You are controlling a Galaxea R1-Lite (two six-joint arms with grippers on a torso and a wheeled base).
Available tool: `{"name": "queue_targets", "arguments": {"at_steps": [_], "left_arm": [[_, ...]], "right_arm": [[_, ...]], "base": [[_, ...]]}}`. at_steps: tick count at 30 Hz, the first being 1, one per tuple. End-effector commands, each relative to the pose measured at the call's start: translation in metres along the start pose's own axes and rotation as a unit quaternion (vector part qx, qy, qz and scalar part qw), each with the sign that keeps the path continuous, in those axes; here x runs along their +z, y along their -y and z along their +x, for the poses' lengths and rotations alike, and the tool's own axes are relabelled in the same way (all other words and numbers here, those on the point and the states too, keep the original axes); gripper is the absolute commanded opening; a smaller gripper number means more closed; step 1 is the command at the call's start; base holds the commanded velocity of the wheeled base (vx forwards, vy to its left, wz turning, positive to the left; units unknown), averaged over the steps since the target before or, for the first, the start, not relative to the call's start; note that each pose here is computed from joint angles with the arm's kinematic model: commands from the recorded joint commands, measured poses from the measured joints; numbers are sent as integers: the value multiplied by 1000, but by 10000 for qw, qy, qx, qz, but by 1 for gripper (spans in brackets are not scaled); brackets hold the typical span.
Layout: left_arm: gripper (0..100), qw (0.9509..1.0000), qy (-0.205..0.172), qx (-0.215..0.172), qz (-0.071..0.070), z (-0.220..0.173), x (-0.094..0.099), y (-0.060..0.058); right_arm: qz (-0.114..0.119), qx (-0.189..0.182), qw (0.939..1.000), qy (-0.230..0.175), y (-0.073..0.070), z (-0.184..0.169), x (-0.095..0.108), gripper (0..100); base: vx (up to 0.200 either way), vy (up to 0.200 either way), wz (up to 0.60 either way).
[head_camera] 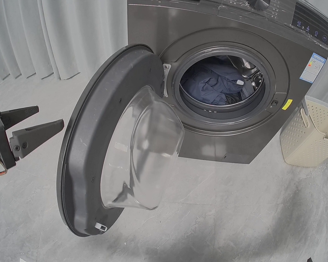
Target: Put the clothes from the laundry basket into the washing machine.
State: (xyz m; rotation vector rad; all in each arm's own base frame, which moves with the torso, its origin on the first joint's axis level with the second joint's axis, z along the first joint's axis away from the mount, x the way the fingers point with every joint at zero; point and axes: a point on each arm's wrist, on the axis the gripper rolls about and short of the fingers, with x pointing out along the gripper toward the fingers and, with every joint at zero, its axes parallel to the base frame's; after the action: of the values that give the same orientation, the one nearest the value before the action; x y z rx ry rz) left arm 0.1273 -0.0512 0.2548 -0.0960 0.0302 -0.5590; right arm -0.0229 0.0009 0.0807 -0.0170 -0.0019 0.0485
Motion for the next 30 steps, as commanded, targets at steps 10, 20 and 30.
{"name": "queue_targets", "arguments": {"at_steps": [10,20,30], "left_arm": [[100,9987,-471,214,40,25,-17,-13],[100,9976,-522,-455,30,66,-24,6],[100,9963,-410,-756,39,119,-27,20]], "right_arm": [[-6,3,10000,-30,0,0,-5,100],[2,3,10000,-30,0,0,-5,100],[-6,11,10000,-30,0,0,-5,100]], "base": [[0,0,0],[0,0,0],[0,0,0]]}}
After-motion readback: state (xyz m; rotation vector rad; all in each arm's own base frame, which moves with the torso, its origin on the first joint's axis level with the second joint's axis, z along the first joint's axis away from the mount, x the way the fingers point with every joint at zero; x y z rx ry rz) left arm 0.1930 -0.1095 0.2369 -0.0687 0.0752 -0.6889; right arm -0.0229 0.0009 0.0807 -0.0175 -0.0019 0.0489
